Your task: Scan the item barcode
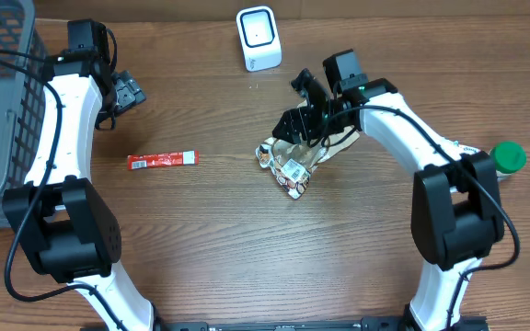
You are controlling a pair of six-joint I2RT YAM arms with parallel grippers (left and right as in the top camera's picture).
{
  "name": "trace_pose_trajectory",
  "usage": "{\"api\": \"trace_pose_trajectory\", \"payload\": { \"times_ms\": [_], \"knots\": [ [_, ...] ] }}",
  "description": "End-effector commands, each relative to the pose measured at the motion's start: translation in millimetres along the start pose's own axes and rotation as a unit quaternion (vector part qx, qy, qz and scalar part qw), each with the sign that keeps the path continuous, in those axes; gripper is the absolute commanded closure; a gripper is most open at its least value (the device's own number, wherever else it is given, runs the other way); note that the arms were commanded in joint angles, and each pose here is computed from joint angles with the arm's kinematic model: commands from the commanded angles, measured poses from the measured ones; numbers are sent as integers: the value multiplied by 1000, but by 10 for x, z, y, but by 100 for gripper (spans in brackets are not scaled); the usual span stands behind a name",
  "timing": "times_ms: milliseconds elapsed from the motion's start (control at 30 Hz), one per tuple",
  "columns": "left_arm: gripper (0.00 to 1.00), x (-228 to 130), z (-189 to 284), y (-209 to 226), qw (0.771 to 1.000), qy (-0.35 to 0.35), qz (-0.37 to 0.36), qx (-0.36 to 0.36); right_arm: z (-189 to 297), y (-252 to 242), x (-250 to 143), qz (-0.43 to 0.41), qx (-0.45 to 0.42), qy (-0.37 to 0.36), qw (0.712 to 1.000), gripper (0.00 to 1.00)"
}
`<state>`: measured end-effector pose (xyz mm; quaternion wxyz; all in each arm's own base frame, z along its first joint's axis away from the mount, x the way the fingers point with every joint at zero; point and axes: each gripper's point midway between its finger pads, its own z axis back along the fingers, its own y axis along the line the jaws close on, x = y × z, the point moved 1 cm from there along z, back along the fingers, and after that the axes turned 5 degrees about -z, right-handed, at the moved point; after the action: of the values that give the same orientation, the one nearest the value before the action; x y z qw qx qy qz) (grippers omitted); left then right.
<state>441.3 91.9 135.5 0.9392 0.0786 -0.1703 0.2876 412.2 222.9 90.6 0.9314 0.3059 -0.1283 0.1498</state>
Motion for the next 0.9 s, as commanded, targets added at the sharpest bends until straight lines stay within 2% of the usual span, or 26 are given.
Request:
{"api": "trace_pose_trajectory", "payload": {
  "times_ms": [0, 133, 500, 700, 867],
  "knots": [
    [0, 62, 81, -53, 1000, -12, 3, -9, 291, -451, 202, 24, -184, -44, 982, 10],
    [0, 61, 81, -54, 1000, -12, 3, -9, 307, -684, 137, 56, -247, -22, 967, 7],
    [0, 61, 81, -54, 1000, -12, 3, -9, 100, -824, -42, 72, -245, 13, 967, 6],
    [0, 62, 81, -54, 1000, -12, 3, -9, -56, -743, -165, 69, -198, 36, 977, 5],
    [0, 61, 81, -53, 1000, -12, 3, -9, -100, -776, -276, 74, -195, 62, 976, 5]
  ]
}}
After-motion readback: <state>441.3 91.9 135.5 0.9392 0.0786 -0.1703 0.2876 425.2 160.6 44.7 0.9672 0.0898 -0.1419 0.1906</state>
